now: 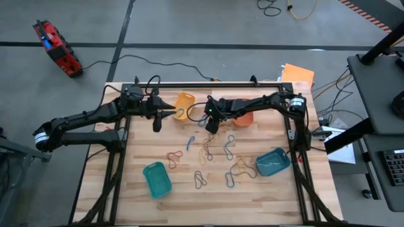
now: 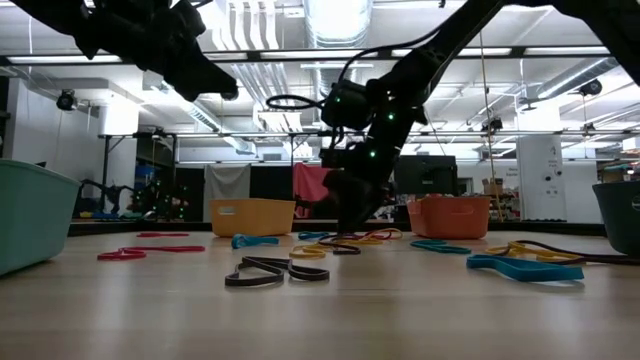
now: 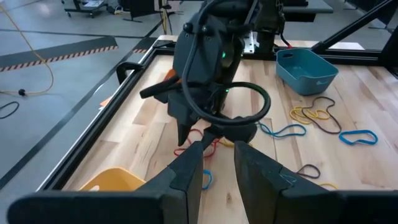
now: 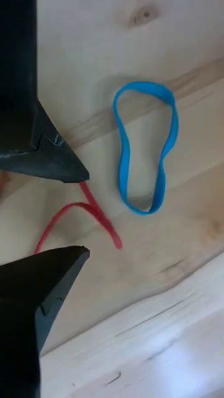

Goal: Sort rubber bands into baskets
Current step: Put the red rubber band into the orange bin

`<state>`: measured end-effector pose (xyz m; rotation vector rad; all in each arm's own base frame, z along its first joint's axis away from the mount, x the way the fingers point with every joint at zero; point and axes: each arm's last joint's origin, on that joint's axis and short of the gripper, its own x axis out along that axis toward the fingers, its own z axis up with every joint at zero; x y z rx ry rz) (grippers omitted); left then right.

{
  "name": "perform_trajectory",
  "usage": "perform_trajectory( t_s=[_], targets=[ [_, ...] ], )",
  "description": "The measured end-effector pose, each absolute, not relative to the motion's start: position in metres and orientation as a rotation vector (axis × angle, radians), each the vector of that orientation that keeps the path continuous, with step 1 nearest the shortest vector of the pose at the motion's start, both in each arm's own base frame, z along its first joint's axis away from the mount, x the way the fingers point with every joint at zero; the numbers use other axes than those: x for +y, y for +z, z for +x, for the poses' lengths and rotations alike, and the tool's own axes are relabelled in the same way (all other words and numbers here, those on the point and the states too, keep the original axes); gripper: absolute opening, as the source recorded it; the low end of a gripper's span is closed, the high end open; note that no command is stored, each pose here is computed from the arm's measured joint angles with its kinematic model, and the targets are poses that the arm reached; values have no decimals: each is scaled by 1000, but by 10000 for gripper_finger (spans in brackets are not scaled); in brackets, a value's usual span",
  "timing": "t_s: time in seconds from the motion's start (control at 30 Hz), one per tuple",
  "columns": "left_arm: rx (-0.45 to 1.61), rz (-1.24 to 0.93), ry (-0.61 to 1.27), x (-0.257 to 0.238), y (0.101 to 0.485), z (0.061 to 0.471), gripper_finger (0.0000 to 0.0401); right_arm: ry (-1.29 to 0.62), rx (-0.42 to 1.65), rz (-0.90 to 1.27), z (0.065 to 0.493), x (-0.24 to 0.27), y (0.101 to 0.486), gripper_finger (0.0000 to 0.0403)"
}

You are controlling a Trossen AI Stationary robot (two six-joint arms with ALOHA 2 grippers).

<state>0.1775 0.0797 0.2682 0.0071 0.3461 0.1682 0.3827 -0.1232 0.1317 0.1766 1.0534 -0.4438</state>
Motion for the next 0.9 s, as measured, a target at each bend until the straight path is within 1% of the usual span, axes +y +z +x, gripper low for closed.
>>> perform_trajectory(
  t_s=[0.1, 0.3, 0.33, 0.47, 0.57, 0.73, 0.9],
  targets=[
    [342, 10, 168, 80, 269, 178, 76, -442, 1056, 175, 383, -123, 131, 134],
    [342, 11, 168, 80, 269, 178, 76, -431, 1061, 157, 382, -123, 131, 27],
    [342, 11, 168, 80, 269, 178, 76, -427, 1063, 150, 382, -123, 131, 19],
    [343, 10, 168, 80, 268, 178, 76, -426, 1063, 147, 382, -123, 132, 11],
    [343, 10, 168, 80, 268, 178, 76, -425, 1042, 142, 381, -123, 142, 9],
    [343, 3, 169, 80, 268, 178, 76, -414, 977, 125, 375, -115, 176, 9],
    [343, 1, 170, 80, 268, 178, 76, -407, 867, 86, 363, -106, 223, 9]
  ],
)
